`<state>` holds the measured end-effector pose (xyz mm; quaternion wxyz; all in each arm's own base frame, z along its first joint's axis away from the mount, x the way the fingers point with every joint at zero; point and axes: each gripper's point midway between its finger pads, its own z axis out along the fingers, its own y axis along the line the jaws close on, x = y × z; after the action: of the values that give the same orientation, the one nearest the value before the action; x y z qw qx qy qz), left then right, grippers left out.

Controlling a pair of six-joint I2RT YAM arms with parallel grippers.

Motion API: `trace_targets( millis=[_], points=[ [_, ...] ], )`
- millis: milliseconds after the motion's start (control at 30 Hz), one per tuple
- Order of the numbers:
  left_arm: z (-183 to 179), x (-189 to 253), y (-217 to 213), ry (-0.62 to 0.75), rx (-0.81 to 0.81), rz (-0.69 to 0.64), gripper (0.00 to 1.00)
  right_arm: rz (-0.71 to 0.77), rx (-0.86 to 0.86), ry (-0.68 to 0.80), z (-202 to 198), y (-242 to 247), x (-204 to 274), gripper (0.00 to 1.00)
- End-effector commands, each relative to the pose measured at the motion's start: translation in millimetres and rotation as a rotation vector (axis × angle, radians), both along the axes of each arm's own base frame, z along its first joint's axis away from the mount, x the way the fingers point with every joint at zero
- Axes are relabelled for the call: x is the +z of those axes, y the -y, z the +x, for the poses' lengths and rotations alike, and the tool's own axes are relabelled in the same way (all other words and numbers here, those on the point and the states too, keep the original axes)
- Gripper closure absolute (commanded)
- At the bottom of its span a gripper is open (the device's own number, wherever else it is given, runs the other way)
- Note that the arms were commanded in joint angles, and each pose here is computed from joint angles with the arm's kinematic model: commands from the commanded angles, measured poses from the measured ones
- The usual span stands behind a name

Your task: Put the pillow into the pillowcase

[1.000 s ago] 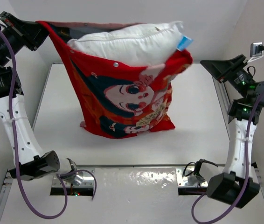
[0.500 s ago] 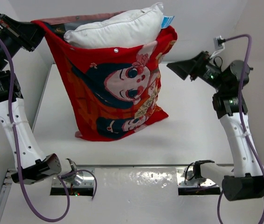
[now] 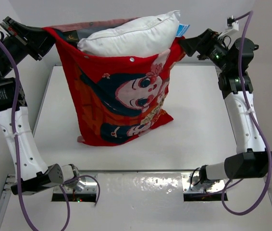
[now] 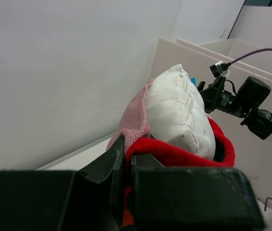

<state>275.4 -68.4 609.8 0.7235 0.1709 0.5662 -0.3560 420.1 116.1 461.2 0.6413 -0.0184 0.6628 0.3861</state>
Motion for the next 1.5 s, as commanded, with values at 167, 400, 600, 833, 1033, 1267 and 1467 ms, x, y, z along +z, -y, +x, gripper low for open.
trace_targets(
  millis=[167,400,600,833,1033,1267,1467],
  points=[
    [0.3,4.6,0.6,0.037,0.012,0.009,1.00,-0.039,0.053,0.139,-8.7,-14.2,19.5,0.22],
    [5.3,-1.2,-2.7,0.022,0.032,0.017,1.00,-0.047,0.175,0.159,-24.8,-39.0,25.9,0.58],
    [9.5,-2.0,-5.6,0.030,0.048,0.023,1.00,-0.065,0.093,0.176,-25.4,-29.9,41.8,1.00],
    [32.9,16.0,-66.8,0.056,0.309,-0.025,1.00,-0.102,-0.190,0.358,-66.2,29.1,141.5,1.00],
    [32.1,45.4,-95.9,0.131,0.384,-0.045,1.00,-0.040,-0.363,0.500,-118.3,76.7,210.0,1.00],
    [30.9,57.8,-88.1,0.167,0.348,-0.066,1.00,0.139,-0.353,0.516,-137.0,83.0,234.7,1.00],
    [21.8,58.0,-50.2,0.211,0.218,-0.057,1.00,0.316,0.166,0.358,-87.1,9.5,240.2,1.00]
  ],
)
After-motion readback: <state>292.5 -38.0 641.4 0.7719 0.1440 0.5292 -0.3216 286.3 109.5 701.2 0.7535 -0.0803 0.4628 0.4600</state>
